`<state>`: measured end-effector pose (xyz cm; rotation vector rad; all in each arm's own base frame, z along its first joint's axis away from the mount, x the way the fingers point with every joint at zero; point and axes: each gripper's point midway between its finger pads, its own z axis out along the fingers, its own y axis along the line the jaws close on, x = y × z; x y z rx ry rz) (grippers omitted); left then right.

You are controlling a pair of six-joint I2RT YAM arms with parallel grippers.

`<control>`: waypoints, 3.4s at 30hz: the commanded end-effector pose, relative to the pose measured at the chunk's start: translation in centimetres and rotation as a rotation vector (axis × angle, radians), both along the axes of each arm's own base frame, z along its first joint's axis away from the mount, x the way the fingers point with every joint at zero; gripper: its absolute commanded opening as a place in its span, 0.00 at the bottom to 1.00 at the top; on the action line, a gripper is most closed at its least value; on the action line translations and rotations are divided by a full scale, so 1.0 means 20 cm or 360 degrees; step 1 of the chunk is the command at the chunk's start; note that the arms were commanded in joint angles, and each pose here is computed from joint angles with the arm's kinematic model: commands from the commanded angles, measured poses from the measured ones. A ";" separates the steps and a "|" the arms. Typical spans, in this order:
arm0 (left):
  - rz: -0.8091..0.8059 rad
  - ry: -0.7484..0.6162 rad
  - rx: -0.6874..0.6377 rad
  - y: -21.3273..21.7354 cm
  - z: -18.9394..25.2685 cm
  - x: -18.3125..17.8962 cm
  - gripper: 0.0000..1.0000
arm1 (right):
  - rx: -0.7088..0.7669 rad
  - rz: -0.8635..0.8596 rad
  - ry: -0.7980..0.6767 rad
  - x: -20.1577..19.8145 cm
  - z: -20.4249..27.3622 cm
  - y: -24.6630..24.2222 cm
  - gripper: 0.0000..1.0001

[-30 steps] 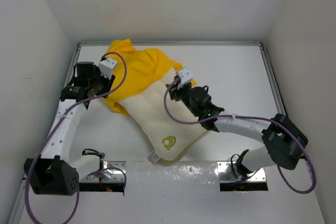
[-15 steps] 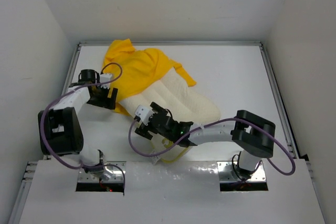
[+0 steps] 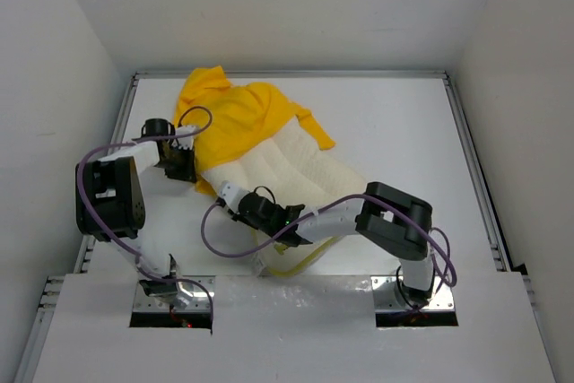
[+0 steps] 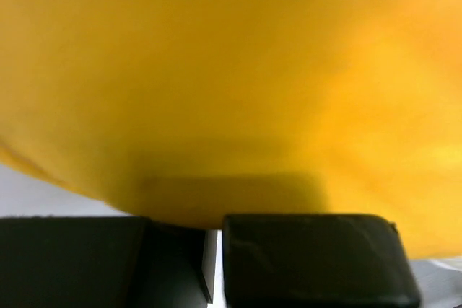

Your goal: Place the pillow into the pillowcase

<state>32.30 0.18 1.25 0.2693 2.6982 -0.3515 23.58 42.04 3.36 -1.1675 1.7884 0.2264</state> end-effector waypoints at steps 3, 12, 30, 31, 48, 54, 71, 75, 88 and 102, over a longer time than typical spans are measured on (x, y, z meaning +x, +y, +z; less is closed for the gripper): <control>-0.0151 -0.0282 -0.0121 -0.08 0.20 0.06 0.00 | 0.0208 -0.0041 0.0253 0.09 0.00 0.12 0.00; -0.0395 -0.0434 0.0092 -0.04 0.36 -0.11 0.00 | 0.1280 -0.0266 0.0023 0.56 0.85 0.32 0.00; -0.1022 -0.0630 -0.0231 -0.31 0.63 -0.30 0.00 | 0.1195 -0.0546 0.0016 1.00 0.44 0.67 0.02; -0.1016 -0.0628 -0.0211 -0.31 0.62 -0.31 0.00 | 0.1188 -0.0497 0.0046 0.99 0.43 0.68 0.11; -0.0312 -0.1049 0.0232 -0.17 1.20 0.23 0.59 | 0.0863 -0.0142 0.0161 0.64 0.72 -0.20 0.52; -0.0294 -0.0869 0.0409 -0.51 0.99 0.70 0.62 | 0.1013 -0.0515 0.0255 1.05 0.76 -0.52 0.80; 0.0088 -0.0773 0.0904 -0.36 0.57 1.31 0.30 | 0.0945 -0.0600 0.0494 1.55 0.27 -0.45 0.92; 0.0086 -0.0764 0.0939 -0.35 0.53 1.32 0.17 | 0.0906 -0.0621 0.0553 1.56 0.16 -0.44 0.95; -0.0272 -0.1047 0.0614 -0.70 0.89 1.29 0.00 | 0.0901 -0.0344 0.0453 1.13 0.23 -0.25 0.00; -0.1255 -0.0856 0.0234 -1.39 0.86 0.30 0.00 | 0.1643 -0.0386 -0.0405 0.70 1.01 -0.52 0.00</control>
